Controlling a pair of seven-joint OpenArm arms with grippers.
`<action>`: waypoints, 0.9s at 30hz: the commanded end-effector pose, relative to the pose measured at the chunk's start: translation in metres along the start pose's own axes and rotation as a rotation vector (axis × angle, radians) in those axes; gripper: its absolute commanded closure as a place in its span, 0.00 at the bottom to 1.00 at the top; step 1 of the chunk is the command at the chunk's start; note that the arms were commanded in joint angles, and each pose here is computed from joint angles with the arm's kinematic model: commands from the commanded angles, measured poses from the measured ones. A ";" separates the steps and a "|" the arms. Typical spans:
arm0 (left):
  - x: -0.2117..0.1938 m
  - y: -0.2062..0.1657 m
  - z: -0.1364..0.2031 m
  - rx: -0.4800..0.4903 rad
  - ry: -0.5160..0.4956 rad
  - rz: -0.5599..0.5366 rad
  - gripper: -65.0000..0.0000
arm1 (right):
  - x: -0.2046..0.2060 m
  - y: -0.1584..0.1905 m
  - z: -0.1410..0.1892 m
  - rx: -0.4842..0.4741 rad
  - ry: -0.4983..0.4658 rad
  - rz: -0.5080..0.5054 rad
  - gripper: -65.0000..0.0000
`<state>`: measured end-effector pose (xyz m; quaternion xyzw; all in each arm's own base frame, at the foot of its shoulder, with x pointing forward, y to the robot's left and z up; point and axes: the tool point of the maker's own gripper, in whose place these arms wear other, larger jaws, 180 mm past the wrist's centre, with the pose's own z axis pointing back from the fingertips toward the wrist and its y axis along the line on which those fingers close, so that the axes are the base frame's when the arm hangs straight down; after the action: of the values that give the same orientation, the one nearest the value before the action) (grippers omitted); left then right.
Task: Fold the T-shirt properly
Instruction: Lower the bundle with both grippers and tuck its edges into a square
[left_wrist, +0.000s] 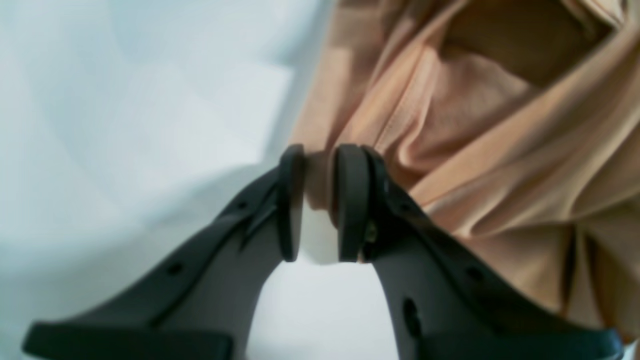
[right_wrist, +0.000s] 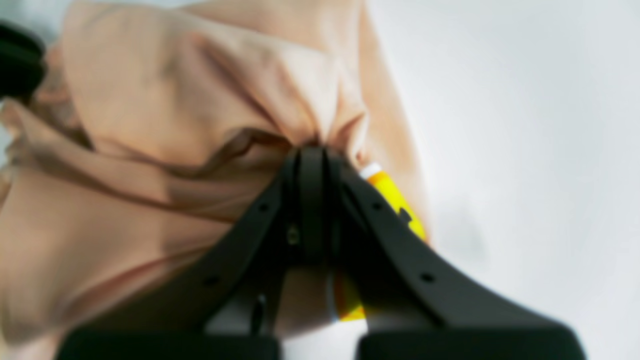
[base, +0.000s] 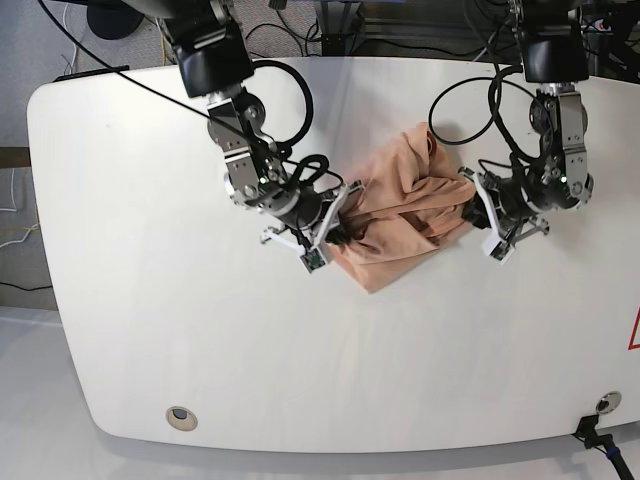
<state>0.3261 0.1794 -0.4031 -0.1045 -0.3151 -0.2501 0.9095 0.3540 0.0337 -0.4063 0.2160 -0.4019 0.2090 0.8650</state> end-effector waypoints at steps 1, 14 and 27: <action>0.029 0.010 0.003 0.013 -0.057 -0.032 0.85 | 0.016 0.014 0.017 0.008 -0.052 0.009 1.00; 0.071 -0.001 -0.014 -0.043 -0.138 -0.093 0.85 | 0.024 0.025 0.044 -0.038 -0.091 -0.030 1.00; 0.043 -0.029 0.042 0.033 -0.142 -0.191 0.85 | 0.079 -0.007 0.019 -0.066 -0.122 0.038 1.00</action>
<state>0.3169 0.1594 -0.3535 -0.0693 -0.3707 -0.3198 0.8692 0.3730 0.0303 -0.3493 0.1908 -0.4434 0.1997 0.8527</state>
